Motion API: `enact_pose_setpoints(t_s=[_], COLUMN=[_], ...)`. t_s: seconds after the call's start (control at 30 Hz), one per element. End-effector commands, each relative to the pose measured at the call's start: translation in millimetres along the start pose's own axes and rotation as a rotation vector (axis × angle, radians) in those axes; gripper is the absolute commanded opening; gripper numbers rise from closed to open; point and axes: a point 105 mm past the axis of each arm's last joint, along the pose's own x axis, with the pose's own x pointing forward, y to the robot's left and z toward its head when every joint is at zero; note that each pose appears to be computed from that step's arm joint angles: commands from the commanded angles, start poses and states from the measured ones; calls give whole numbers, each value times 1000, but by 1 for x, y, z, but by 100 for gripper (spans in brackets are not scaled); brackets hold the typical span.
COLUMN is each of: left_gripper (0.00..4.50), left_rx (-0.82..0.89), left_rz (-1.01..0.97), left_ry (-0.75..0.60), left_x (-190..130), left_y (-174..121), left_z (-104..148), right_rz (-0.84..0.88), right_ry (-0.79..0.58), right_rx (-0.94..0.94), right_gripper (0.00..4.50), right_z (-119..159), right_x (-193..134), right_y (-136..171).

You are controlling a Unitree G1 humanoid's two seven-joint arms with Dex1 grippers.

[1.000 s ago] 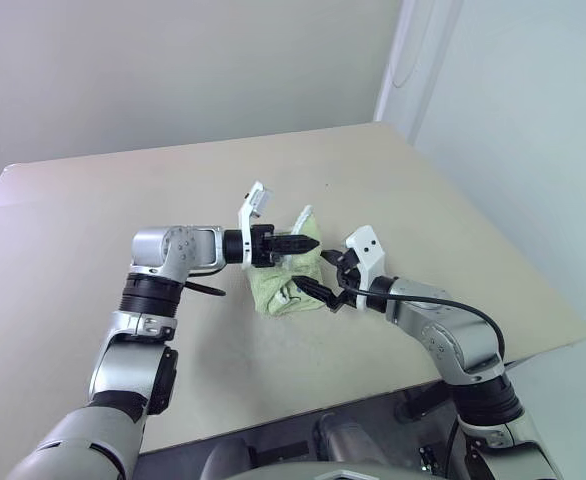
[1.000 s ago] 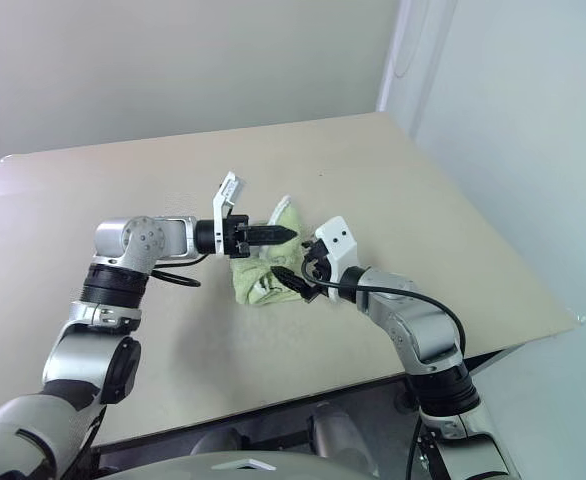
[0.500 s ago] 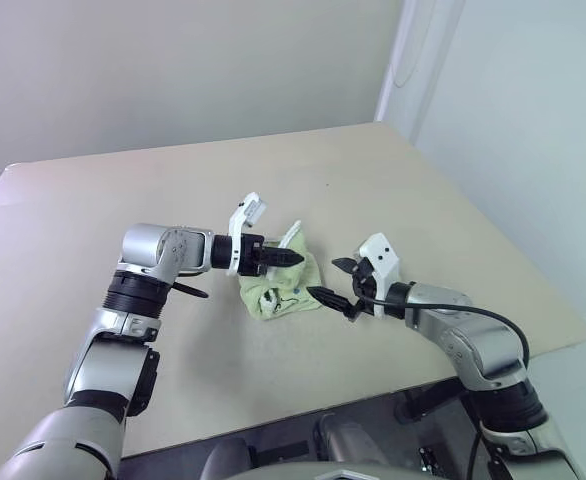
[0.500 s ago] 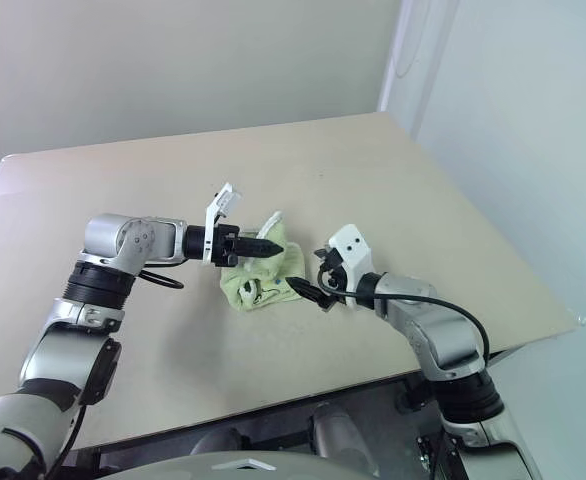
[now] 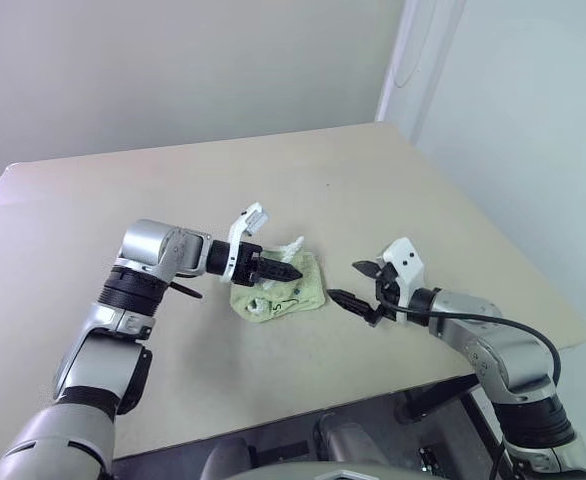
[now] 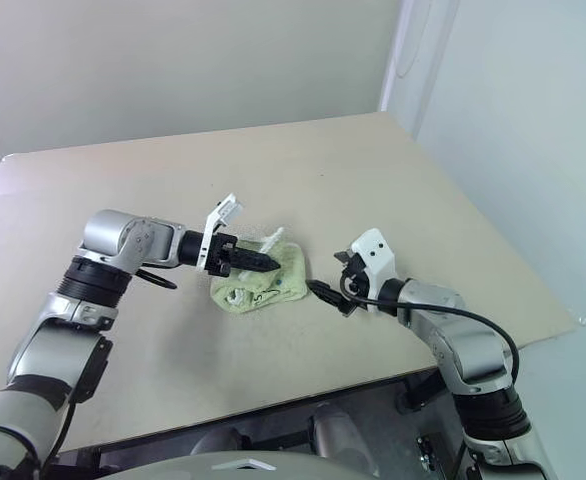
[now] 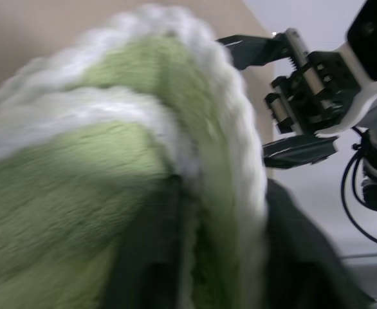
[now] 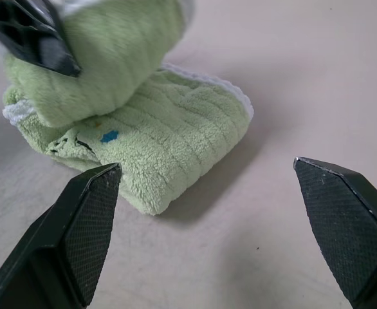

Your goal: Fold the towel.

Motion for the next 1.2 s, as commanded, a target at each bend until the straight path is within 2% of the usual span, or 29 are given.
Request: enact_pose_setpoints(t_s=[0.03, 0.17, 0.3, 0.5, 0.7, 0.83, 0.97, 1.2], left_gripper=[317, 448, 448, 448, 448, 448, 448, 448], left_rx=[22, -6, -48, -31, 5, 12, 1, 10], left_rz=[-19, -20, -38, -275, -351, -319, -132, -155], left_ry=[-11, -12, -68, -215, -253, -234, -121, -111], left_x=[0, 3, 4, -19, -28, -24, -7, -5], left_y=[-9, -9, -10, -48, -63, -60, -29, -31], left_z=[11, 12, 21, 46, 52, 49, 25, 21], right_rz=[-11, -26, -30, -83, -71, -68, -66, -84], right_ry=[-59, -60, -64, -89, -82, -85, -74, -51], right_rx=[-36, -32, -27, -7, -8, -7, -8, -10], right_gripper=[450, 450, 450, 450, 450, 450, 450, 450], right_z=[15, 15, 14, 19, 18, 19, 17, 13], right_x=[-1, 0, -1, -5, 0, 1, 5, 5], right_y=[1, -1, 0, -13, -10, -10, -9, -13])
